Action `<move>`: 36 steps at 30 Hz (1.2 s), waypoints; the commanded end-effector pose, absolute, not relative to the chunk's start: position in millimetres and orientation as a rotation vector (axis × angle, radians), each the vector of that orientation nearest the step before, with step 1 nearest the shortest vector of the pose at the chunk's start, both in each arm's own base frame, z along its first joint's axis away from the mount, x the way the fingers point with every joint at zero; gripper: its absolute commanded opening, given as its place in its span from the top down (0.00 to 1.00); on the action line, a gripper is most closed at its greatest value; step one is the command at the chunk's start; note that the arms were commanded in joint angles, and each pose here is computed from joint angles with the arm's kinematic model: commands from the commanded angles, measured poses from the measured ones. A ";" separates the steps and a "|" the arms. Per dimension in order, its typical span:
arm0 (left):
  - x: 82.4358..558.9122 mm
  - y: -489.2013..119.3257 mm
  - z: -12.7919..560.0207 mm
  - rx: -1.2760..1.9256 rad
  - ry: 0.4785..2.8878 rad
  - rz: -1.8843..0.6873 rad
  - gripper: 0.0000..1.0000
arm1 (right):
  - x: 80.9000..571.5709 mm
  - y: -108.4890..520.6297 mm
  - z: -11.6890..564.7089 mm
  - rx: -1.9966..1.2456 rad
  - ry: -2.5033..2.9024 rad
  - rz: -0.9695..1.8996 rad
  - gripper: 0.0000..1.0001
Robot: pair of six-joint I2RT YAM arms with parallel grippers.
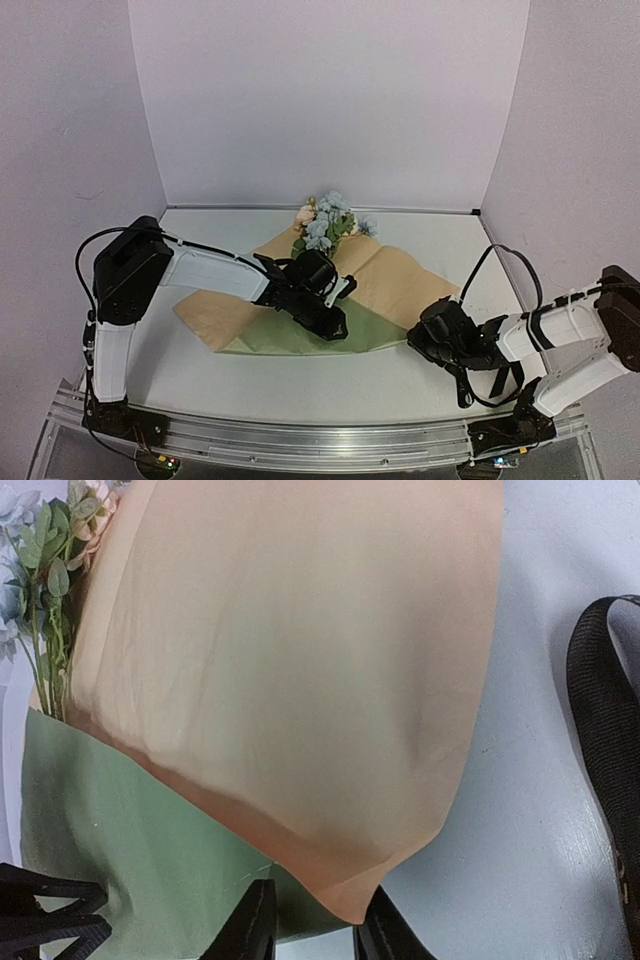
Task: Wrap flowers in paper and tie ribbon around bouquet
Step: Pick up the one-fourth-folded wrapping paper from the center of the board.
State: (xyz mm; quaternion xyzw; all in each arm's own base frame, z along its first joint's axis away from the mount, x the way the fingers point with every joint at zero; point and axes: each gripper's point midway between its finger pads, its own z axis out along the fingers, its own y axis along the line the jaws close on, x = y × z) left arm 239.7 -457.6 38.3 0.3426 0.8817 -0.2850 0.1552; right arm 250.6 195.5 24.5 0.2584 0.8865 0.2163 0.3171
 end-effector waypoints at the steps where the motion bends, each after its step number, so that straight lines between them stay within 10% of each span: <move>1: 245.2 -467.4 51.3 1.029 2.446 -0.830 0.69 | 255.2 197.6 34.0 0.712 2.296 0.612 0.80; 24: 244.2 -491.6 50.0 1.235 2.242 -0.845 0.71 | 241.4 218.9 68.1 0.433 2.389 0.631 0.96; 36: 259.3 -511.5 54.7 1.329 2.103 -0.799 0.70 | 230.7 188.6 50.8 0.428 2.382 0.534 0.47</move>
